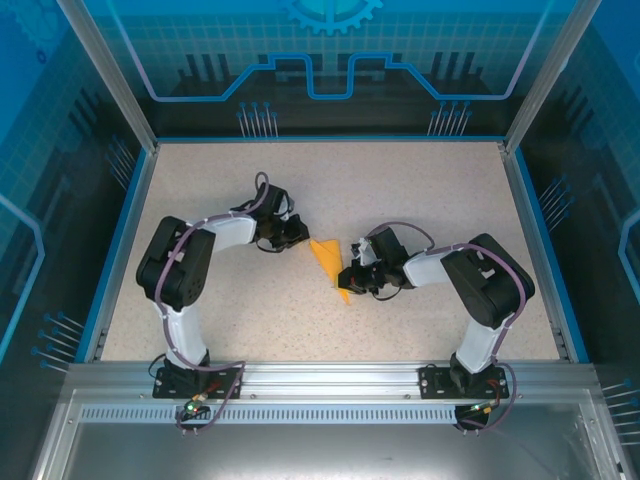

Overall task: Fold a paper plane with a square sheet of paper (pick it up from the middle)
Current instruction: Fold the wing for the fifth time at the center of the table.

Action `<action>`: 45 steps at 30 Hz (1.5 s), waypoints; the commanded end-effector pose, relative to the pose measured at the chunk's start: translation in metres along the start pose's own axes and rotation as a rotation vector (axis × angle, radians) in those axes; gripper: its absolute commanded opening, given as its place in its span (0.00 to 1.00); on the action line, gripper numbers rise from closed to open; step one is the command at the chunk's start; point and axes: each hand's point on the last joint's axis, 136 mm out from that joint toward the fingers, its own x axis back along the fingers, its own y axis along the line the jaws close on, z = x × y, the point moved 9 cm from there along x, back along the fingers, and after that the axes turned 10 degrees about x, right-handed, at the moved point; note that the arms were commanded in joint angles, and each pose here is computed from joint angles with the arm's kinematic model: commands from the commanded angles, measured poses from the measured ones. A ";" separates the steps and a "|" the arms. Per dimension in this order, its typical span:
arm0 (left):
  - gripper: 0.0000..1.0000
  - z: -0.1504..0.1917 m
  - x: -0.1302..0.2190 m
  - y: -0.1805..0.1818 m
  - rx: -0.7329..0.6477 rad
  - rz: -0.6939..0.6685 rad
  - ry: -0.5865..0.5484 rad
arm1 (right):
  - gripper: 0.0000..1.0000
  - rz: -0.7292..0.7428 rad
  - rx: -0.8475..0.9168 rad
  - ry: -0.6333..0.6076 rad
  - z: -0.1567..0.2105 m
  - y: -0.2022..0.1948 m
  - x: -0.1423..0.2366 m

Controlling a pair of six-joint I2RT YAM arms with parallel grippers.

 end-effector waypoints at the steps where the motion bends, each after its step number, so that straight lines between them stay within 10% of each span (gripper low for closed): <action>1: 0.15 0.000 0.031 -0.031 -0.060 0.093 -0.017 | 0.05 0.144 -0.127 0.124 0.032 -0.030 -0.004; 29: 0.13 0.056 -0.043 -0.004 -0.114 -0.018 0.189 | 0.09 -0.019 0.005 0.007 -0.016 0.032 0.009; 45: 0.12 0.059 -0.053 0.007 -0.089 -0.049 0.212 | 0.11 0.113 -0.080 0.093 -0.004 -0.001 -0.010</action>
